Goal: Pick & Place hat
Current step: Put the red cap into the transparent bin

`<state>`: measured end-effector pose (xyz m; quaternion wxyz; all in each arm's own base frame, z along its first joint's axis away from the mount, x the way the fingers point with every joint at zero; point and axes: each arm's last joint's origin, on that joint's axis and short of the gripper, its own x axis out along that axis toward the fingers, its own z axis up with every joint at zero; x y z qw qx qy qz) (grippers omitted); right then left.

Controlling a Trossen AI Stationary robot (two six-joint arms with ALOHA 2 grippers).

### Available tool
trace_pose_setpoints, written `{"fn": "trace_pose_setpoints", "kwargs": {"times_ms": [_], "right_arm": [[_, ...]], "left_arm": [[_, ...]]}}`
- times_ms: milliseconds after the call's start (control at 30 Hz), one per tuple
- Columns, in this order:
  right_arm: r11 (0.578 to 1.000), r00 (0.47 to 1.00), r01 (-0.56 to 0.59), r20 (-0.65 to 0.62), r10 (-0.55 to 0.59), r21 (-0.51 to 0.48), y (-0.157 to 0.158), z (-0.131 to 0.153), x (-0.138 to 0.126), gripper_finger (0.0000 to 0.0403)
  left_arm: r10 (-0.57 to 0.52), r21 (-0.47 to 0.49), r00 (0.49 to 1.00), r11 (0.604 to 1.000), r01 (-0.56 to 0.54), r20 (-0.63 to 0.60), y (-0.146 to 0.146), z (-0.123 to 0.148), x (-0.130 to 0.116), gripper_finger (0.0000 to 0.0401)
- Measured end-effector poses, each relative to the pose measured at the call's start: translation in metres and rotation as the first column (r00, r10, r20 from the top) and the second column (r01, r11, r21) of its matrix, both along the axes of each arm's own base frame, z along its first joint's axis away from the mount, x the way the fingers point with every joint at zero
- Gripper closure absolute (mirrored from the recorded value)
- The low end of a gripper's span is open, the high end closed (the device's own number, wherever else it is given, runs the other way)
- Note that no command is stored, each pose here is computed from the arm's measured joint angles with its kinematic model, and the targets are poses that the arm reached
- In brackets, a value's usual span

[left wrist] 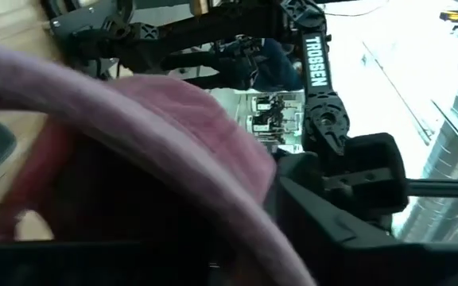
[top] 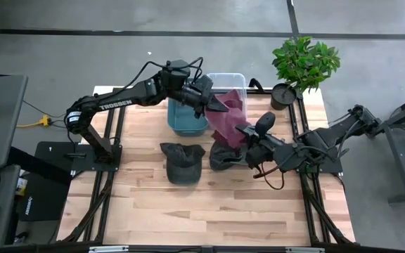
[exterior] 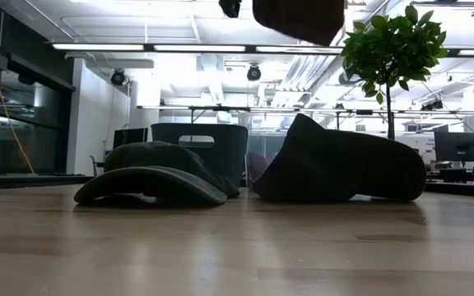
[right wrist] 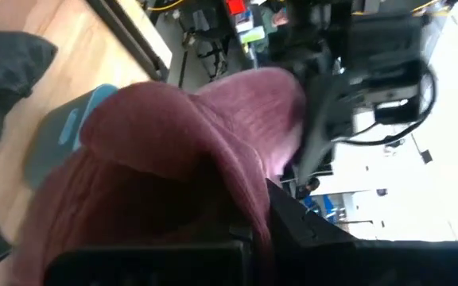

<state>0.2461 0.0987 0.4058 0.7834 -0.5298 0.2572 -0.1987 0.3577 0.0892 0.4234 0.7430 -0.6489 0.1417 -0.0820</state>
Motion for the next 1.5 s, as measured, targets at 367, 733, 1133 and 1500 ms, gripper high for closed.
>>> {"fn": "trace_pose_setpoints", "kwargs": {"times_ms": [367, 733, 1133, 1500], "right_arm": [[0.994, 0.997, 0.075, 0.001, -0.075, 0.075, -0.003, -0.01, -0.005, 0.0402], [0.95, 0.966, 0.179, 0.138, -0.219, 0.254, -0.02, -0.009, 0.0, 0.0403], [0.787, 0.822, 0.141, 0.373, -0.431, 0.6, -0.065, 0.003, 0.022, 0.0403], [0.616, 0.607, -0.042, 0.51, -0.609, 0.786, -0.11, 0.006, 0.047, 0.0402]], "left_arm": [[0.064, 0.007, 0.995, 0.998, -0.065, 0.075, 0.038, 0.015, -0.023, 0.0177], [0.131, 0.077, 0.977, 0.986, -0.145, 0.168, 0.062, 0.041, -0.064, 0.0176], [0.032, 0.125, 0.974, 0.99, -0.062, 0.225, 0.048, 0.062, -0.09, 0.0176], [-0.031, 0.198, 0.985, 0.98, -0.003, 0.17, 0.046, 0.054, -0.092, 0.0176]]}}
